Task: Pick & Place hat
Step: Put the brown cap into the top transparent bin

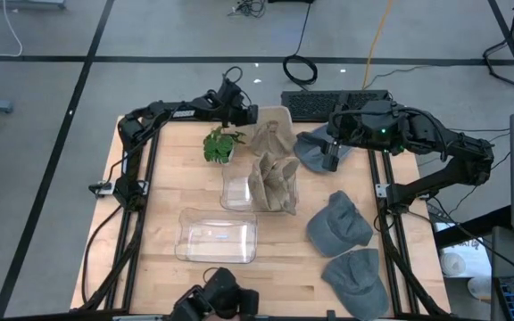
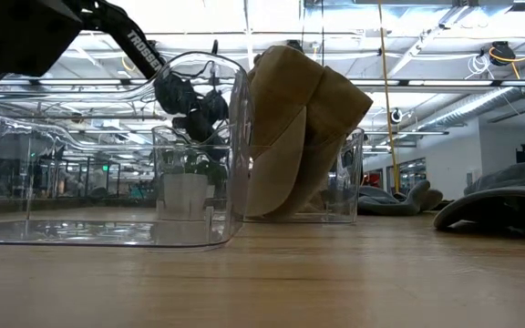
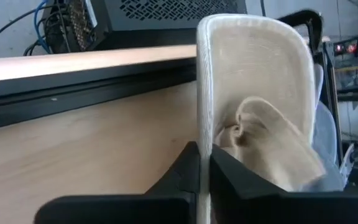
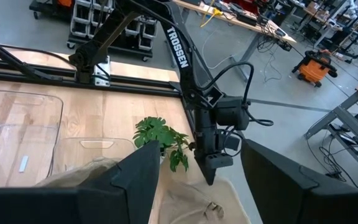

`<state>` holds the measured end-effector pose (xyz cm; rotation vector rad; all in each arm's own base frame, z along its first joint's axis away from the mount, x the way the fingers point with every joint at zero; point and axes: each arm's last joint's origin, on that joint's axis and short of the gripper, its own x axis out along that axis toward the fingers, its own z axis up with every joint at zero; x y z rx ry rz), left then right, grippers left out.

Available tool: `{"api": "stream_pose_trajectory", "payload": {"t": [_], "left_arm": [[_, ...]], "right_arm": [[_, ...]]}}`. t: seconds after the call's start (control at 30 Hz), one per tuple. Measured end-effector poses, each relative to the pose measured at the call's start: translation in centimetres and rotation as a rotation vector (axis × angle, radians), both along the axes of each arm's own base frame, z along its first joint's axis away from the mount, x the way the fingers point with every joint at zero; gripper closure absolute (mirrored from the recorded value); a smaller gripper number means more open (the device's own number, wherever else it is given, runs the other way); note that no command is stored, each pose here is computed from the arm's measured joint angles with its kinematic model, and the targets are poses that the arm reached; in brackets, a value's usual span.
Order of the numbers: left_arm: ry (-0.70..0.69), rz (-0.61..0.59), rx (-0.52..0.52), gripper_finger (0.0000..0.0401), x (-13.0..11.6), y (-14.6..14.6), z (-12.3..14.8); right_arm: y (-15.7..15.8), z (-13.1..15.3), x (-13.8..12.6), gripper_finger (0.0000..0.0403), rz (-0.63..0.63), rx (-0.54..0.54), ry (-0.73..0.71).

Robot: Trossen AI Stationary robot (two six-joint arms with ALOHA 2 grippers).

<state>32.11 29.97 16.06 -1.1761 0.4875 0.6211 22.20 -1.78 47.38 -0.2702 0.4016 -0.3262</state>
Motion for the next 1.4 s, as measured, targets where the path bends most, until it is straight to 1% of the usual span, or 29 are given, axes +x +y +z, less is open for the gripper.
{"api": "stream_pose_trajectory", "payload": {"t": [0.13,0.2,0.27,0.37,0.5,0.6,0.7,0.8,0.87,1.17,1.3,1.4], "left_arm": [[-0.01,0.021,-0.015,0.0391,0.0,0.1,0.0],[-0.03,0.019,-0.002,0.0391,0.0,0.1,0.6],[-0.06,0.011,0.035,0.0391,0.1,-0.1,1.7],[-0.078,-0.012,0.157,0.0391,0.1,-0.6,4.0],[-0.085,-0.016,0.333,0.0391,-0.4,-1.2,7.5],[-0.094,-0.004,0.469,0.0391,-1.2,-1.7,10.4],[-0.106,0.008,0.574,0.0391,-2.1,-2.3,13.0],[-0.126,-0.005,0.669,0.0391,-3.2,-3.0,15.5],[-0.144,-0.017,0.735,0.0391,-3.9,-3.7,17.2],[-0.188,-0.077,1.011,0.0391,-7.0,-7.4,23.4],[-0.178,-0.121,1.15,0.0391,-8.2,-9.1,25.4],[-0.138,-0.182,1.288,0.0391,-8.8,-10.4,26.5]], "right_arm": [[0.0,0.0,0.0,0.019,0.0,0.0,0.0],[0.0,0.0,0.0,0.019,-0.002,-0.001,0.0],[0.0,0.0,0.0,0.019,-0.004,0.003,-0.006],[0.0,0.1,0.0,0.019,-0.015,0.03,-0.025],[0.0,0.1,0.0,0.019,-0.041,0.099,-0.053],[0.0,0.1,0.0,0.019,-0.063,0.158,-0.078],[0.0,0.1,0.0,0.019,-0.075,0.195,-0.093],[0.1,0.2,0.1,0.019,-0.047,0.242,-0.111],[0.1,0.3,0.2,0.019,-0.043,0.256,-0.133],[0.1,1.0,0.4,0.019,-0.039,0.28,-0.218],[0.1,1.2,0.4,0.019,-0.054,0.341,-0.258],[0.1,1.3,0.5,0.019,-0.071,0.403,-0.294]]}}
